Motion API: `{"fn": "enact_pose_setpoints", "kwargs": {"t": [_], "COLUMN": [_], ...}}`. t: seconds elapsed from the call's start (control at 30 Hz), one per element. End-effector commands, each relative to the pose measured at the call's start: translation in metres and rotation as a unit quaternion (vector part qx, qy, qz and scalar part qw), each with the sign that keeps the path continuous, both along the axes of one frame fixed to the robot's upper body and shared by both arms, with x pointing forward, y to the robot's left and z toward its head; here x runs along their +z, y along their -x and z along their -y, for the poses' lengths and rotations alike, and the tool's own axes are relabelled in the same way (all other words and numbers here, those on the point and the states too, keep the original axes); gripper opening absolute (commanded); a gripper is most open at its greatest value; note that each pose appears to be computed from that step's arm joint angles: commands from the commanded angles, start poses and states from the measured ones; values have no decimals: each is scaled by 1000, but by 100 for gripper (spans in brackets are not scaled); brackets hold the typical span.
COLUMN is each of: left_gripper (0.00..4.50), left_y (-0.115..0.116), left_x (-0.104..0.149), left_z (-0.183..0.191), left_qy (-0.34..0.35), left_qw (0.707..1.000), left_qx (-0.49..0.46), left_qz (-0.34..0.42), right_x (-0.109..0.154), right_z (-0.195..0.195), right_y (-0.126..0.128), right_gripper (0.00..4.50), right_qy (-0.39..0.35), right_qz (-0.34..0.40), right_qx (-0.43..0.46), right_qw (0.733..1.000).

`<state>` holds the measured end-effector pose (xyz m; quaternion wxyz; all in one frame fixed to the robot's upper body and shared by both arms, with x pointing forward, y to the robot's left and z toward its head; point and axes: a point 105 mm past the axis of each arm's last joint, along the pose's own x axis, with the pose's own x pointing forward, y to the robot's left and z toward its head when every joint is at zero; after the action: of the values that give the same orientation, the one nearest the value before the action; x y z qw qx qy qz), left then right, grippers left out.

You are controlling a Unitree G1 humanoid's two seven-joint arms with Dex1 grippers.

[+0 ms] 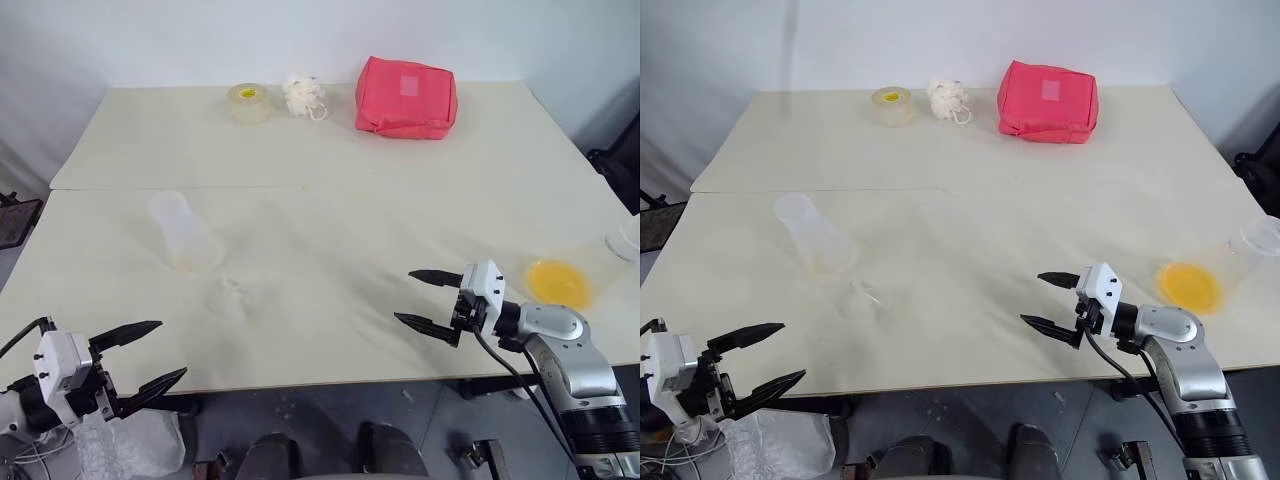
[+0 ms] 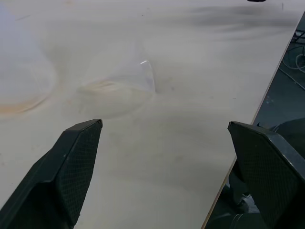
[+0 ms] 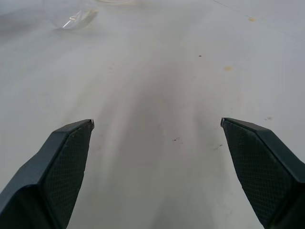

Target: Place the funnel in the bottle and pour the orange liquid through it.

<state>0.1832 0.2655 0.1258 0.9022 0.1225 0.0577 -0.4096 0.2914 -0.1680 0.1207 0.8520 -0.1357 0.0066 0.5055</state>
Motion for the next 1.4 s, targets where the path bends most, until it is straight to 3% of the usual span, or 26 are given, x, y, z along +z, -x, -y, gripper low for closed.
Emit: {"fn": "enact_pose_setpoints", "kwargs": {"t": [0.03,0.37,0.67,0.8,0.97,1.4], "left_gripper": [450,450,450,450,450,450], "left_y": [-2,-14,5,0,-36,-119], "left_x": [8,8,26,27,38,51], "left_z": [0,-7,-47,-55,-54,-34], "left_qy": [-5,29,51,53,66,81], "left_qw": [1000,997,982,977,973,981], "left_qx": [-7,51,178,199,195,126], "left_qz": [14,-53,35,49,107,126], "right_x": [11,11,16,22,41,57], "right_z": [-1,-2,-6,-17,-37,-53], "right_y": [1,-3,-10,-11,-10,-10], "right_gripper": [448,448,448,448,448,448], "right_qy": [-10,-11,-11,-10,-28,-48], "right_qz": [24,22,25,34,53,78], "right_qx": [0,-1,15,45,83,94], "right_qw": [1000,1000,1000,998,995,991]}}
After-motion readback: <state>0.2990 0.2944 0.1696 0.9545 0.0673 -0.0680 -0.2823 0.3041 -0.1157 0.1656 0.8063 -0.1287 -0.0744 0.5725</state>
